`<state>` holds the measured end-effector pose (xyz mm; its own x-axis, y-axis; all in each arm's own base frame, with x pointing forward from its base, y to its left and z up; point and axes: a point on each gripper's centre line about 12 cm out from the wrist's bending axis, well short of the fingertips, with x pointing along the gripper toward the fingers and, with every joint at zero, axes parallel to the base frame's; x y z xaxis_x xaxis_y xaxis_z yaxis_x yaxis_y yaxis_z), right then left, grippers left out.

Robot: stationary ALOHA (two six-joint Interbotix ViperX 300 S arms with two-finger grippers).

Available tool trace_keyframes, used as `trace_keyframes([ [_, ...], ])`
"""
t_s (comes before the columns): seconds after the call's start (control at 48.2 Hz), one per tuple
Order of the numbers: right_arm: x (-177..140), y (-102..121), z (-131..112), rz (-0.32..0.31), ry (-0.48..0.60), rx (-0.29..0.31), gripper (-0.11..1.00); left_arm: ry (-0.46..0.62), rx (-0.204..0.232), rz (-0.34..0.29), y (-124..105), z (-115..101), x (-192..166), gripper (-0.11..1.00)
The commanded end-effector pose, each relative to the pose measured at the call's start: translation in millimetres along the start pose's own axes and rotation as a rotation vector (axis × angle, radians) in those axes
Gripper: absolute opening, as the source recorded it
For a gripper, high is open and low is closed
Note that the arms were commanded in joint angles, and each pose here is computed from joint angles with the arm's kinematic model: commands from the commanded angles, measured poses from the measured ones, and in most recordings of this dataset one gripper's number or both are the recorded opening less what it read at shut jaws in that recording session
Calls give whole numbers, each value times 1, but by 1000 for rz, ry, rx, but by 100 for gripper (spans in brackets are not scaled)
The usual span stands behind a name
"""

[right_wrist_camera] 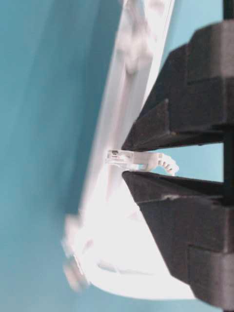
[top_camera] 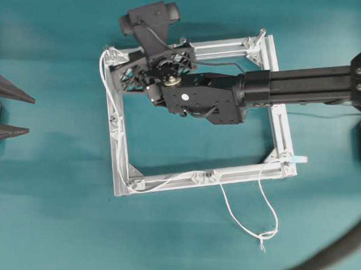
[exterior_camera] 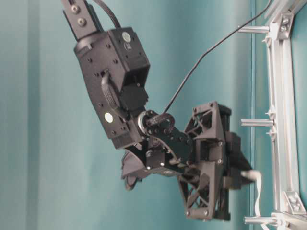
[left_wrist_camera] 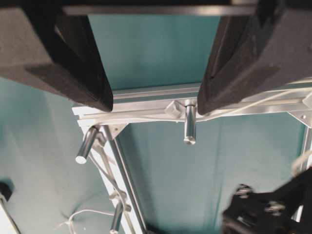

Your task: Move the cable alternately left and right between 8 pins so it hooks onto each one.

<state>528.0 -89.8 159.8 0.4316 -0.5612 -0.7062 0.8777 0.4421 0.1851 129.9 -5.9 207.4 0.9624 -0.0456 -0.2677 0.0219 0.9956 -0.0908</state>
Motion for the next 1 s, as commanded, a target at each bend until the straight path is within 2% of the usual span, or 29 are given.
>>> trace_keyframes([
  [0.0, -33, 19, 16, 144, -20, -26, 17, -26, 4, 2, 0, 11, -1, 73],
  [0.228, -48, 18, -17, 174, 44, -117, 17, -26, 4, 2, 0, 11, -1, 73],
  [0.415, -55, 3, -26, 187, 69, -126, 17, -26, 4, 2, 0, 11, -1, 73],
  [0.664, -64, -36, -12, 88, 67, -110, 17, -26, 4, 2, 0, 11, -1, 73],
  [0.975, -77, -77, -15, -5, 85, -116, 17, -26, 4, 1, -1, 11, -1, 73],
])
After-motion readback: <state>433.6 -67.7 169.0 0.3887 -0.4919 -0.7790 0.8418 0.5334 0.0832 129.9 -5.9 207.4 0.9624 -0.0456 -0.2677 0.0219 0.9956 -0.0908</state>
